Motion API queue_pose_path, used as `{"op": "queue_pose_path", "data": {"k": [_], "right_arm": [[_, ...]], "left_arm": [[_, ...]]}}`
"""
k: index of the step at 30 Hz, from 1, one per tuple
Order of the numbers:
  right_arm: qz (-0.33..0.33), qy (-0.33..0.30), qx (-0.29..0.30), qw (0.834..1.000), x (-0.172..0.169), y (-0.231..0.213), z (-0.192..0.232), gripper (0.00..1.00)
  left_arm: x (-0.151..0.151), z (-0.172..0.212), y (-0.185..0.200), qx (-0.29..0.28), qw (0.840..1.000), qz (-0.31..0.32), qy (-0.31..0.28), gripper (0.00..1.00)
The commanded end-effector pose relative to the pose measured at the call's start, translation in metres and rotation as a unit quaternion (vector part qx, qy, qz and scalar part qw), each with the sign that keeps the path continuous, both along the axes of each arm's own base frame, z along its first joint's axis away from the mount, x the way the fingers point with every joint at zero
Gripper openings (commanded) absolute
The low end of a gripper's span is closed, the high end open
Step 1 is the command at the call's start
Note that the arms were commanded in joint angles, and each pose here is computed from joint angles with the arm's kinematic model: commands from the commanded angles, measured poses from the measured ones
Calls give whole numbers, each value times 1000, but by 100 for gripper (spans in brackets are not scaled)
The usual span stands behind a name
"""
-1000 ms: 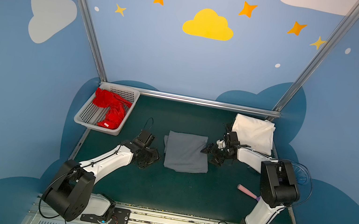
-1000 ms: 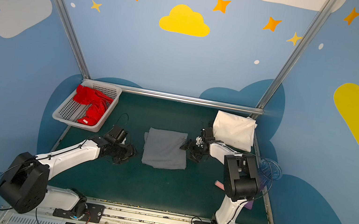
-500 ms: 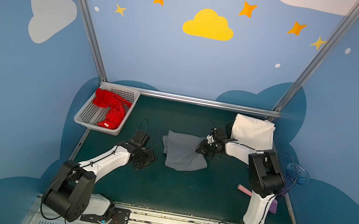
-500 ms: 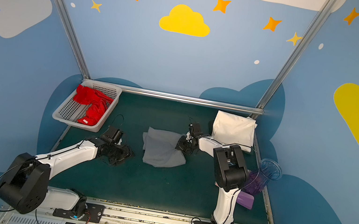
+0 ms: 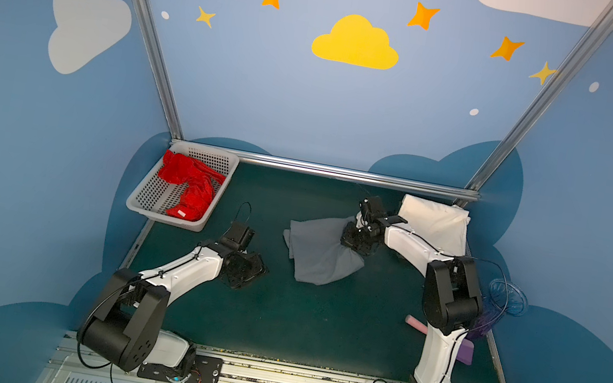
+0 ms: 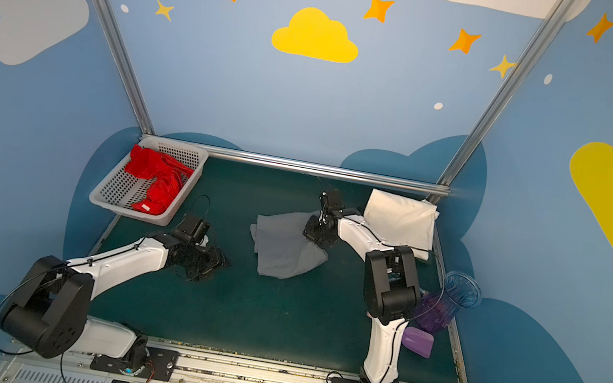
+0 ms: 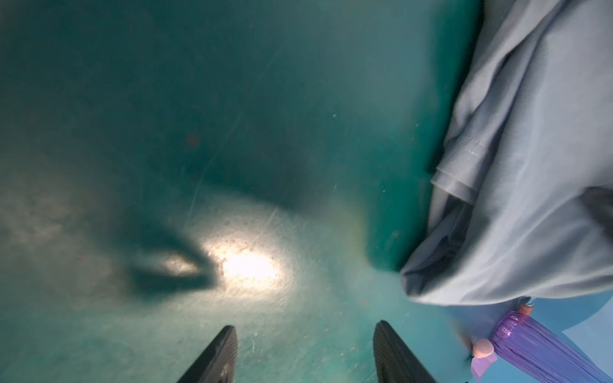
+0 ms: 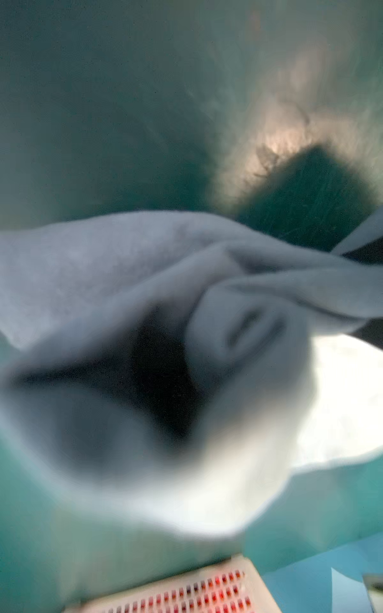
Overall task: Fold and stack the t-shirts
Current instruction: 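Lift the grey shirt with the right gripper while the left gripper releases, then carry the grey shirt with the right gripper onto the white stack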
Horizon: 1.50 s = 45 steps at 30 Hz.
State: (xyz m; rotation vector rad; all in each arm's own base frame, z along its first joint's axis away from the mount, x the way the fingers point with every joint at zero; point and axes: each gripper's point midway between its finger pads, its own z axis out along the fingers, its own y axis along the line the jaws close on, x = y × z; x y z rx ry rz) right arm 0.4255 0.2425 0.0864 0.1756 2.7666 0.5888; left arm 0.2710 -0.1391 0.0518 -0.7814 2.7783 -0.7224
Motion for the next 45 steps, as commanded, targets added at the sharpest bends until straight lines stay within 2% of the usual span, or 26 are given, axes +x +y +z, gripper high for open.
{"op": "queue_pose_path", "data": {"k": [1,8,15,25,33,39,43,45], "right_arm": [[32,-53,-55,997,8,-17,52,0],[50,-106,-88,989,21,-38,107,0],[24,-161,-132,978,39,-77,153,0],[-13,-210,-138,968,65,-131,205,0],[-48,-243,-109,963,73,-180,243,0],[-66,-257,-86,960,82,-217,249,0],[-89,-243,-122,958,89,-250,227,0],[-102,-231,-117,960,93,-261,209,0]], "left_arm": [[3,0,-1,-6,1000,-7,-3,65],[5,-4,-4,-14,1000,-10,1,64],[5,-4,-5,-17,1000,-13,0,64],[4,-5,-3,-14,1000,-13,-1,64],[5,-6,-3,-12,1000,-14,4,64],[9,-6,-6,-15,1000,-17,5,64],[10,-7,-7,-18,1000,-18,9,64],[11,-7,-8,-18,1000,-17,9,64]]}}
